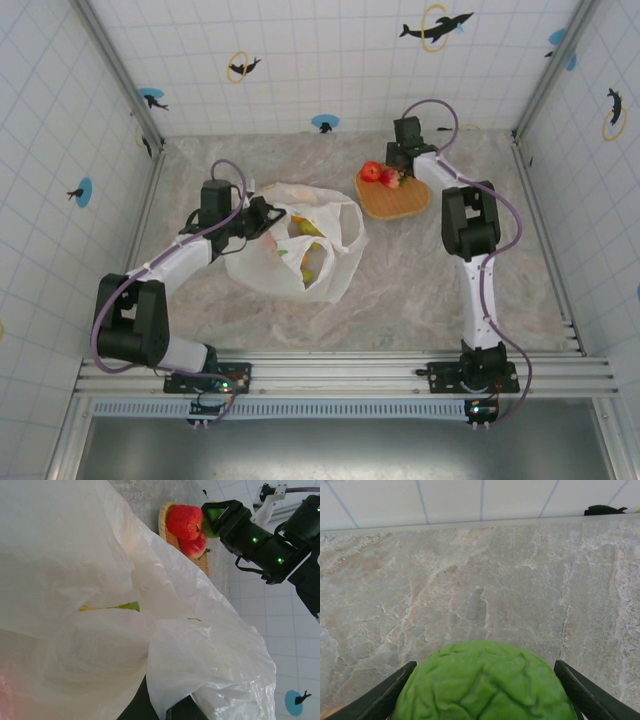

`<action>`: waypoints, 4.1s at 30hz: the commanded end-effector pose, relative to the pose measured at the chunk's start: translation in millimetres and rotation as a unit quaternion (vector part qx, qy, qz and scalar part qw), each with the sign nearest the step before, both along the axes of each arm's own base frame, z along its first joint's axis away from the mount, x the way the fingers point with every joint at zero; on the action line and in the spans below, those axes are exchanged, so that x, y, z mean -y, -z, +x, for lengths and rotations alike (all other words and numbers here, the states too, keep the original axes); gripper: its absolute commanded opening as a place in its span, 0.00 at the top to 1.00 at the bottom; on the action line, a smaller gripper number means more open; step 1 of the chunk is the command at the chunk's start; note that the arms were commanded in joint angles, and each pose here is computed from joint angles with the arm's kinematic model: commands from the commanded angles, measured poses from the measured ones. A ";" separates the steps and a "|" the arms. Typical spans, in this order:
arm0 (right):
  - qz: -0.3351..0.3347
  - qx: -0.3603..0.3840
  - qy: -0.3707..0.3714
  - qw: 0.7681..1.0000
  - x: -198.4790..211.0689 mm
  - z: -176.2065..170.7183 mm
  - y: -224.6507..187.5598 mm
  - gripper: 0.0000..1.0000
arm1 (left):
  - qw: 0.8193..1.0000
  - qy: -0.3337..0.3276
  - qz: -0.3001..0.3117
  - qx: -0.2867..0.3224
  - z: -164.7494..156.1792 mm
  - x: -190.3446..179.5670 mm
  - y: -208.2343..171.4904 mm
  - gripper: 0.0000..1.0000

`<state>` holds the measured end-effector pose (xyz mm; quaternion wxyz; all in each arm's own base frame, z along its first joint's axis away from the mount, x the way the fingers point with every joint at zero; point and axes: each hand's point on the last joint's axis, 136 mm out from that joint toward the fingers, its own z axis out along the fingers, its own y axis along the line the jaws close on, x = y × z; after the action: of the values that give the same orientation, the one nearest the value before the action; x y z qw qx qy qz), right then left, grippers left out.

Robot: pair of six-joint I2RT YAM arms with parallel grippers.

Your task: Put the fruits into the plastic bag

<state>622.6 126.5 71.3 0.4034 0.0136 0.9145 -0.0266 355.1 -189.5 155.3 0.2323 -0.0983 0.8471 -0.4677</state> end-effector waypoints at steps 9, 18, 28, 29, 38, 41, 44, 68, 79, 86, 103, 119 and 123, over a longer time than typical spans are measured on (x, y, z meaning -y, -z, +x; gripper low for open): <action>0.014 0.061 -0.007 0.998 8.1 -31.1 -108.7 0.34 | 1.000 0.022 -0.015 -0.009 -6.0 5.8 -4.2 1.00; 0.106 0.058 -0.103 0.987 -19.0 -157.5 -127.5 0.36 | 0.999 0.026 -0.025 0.012 -8.3 7.3 -18.2 1.00; 0.143 0.000 -0.271 0.952 -68.5 -336.3 -88.8 0.36 | 0.999 0.035 -0.035 0.009 -10.8 11.1 -18.9 1.00; 0.135 -0.003 -0.290 0.948 -71.4 -350.6 -82.0 0.36 | 0.999 0.035 -0.034 0.010 -10.6 10.7 -19.1 1.00; 0.149 0.034 -0.412 0.898 -124.3 -402.5 -66.3 0.36 | 0.999 0.032 -0.030 0.015 -11.2 9.3 -20.6 1.00; 0.154 0.060 -0.441 0.882 -150.2 -400.8 -73.1 0.37 | 0.999 0.032 -0.030 0.015 -11.9 8.9 -20.4 1.00; 0.146 0.078 -0.455 0.875 -168.8 -394.6 -72.8 0.37 | 0.999 0.034 -0.031 0.017 -11.8 9.8 -21.5 1.00; 0.271 0.161 -0.350 0.882 -246.3 -330.0 -89.2 0.38 | 0.991 0.093 -0.078 0.061 -28.6 36.1 -60.7 1.00; 0.354 0.122 -0.296 0.879 -276.4 -307.4 -82.8 0.37 | 0.989 0.088 -0.085 0.085 -32.8 34.5 -79.9 1.00; 0.395 0.081 -0.293 0.867 -302.7 -299.9 -75.1 0.36 | 0.990 0.088 -0.078 0.076 -32.4 34.2 -69.1 1.00; 0.433 -0.025 -0.351 0.830 -352.9 -312.6 -44.7 0.19 | 0.993 0.071 -0.060 0.077 -27.5 29.4 -62.0 1.00; 0.413 -0.012 -0.357 0.837 -322.1 -310.5 -61.6 0.14 | 0.994 0.057 -0.047 0.078 -24.3 22.1 -57.8 1.00; 0.389 -0.011 -0.368 0.844 -301.0 -319.4 -63.8 0.18 | 0.995 0.037 -0.042 0.078 -19.1 12.0 -56.2 1.00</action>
<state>308.7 440.5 117.1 0.3192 -0.1463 0.7999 0.4867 334.0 -211.2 215.2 0.2628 -0.0323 0.8053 -0.5305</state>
